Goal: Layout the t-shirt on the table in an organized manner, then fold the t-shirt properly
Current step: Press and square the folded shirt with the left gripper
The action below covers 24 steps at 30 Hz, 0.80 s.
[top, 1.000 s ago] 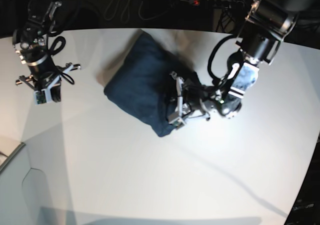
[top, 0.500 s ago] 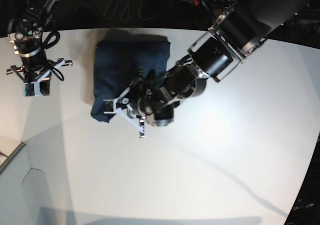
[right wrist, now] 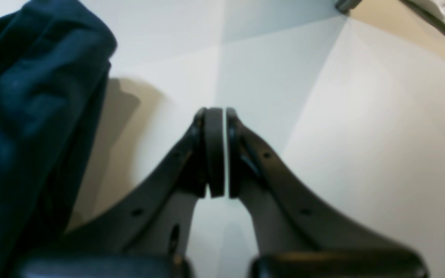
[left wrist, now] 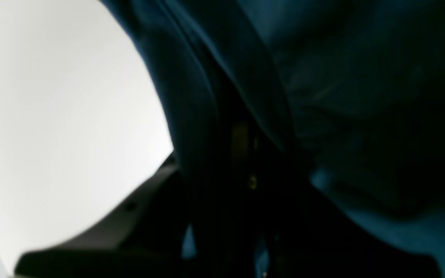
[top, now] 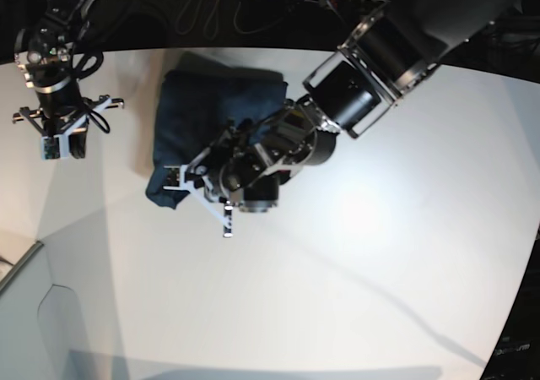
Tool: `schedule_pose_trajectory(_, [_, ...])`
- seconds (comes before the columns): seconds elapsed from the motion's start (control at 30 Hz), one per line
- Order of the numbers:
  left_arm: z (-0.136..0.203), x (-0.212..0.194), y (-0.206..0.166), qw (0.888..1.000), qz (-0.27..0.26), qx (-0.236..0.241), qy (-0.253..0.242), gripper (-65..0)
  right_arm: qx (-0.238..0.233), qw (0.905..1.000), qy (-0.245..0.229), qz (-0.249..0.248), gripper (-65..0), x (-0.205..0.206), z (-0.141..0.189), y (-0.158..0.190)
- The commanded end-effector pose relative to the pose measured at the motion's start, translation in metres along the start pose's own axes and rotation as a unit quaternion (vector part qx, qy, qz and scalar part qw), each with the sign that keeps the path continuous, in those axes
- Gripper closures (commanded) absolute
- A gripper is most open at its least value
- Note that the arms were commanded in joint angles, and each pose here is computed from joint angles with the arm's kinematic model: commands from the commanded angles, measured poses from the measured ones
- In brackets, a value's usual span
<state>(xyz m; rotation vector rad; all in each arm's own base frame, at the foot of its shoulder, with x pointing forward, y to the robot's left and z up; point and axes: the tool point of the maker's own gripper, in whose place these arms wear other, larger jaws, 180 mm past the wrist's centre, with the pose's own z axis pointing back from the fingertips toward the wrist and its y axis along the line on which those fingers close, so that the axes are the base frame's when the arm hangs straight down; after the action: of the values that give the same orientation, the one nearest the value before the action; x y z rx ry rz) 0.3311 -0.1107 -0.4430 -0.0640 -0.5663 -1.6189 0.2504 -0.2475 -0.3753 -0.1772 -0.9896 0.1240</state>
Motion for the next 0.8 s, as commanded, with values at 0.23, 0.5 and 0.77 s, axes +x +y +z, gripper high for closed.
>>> schedule_pose_trajectory(0.23, [0.003,-0.006,0.007,1.000,0.003,0.009,0.001,-0.4,0.004,0.9994,-0.033,0.005,0.0,0.019,0.000,0.000])
schedule_pose_trajectory(0.5, [0.004,-0.010,0.008,1.000,0.002,0.010,0.013,-6.6,0.005,0.9994,-0.032,0.006,0.0,0.019,0.000,0.000])
schedule_pose_trajectory(0.77, [0.019,-0.002,0.027,0.999,-0.010,0.041,0.008,-30.6,0.005,0.9994,-0.032,0.006,0.0,0.019,0.000,0.000])
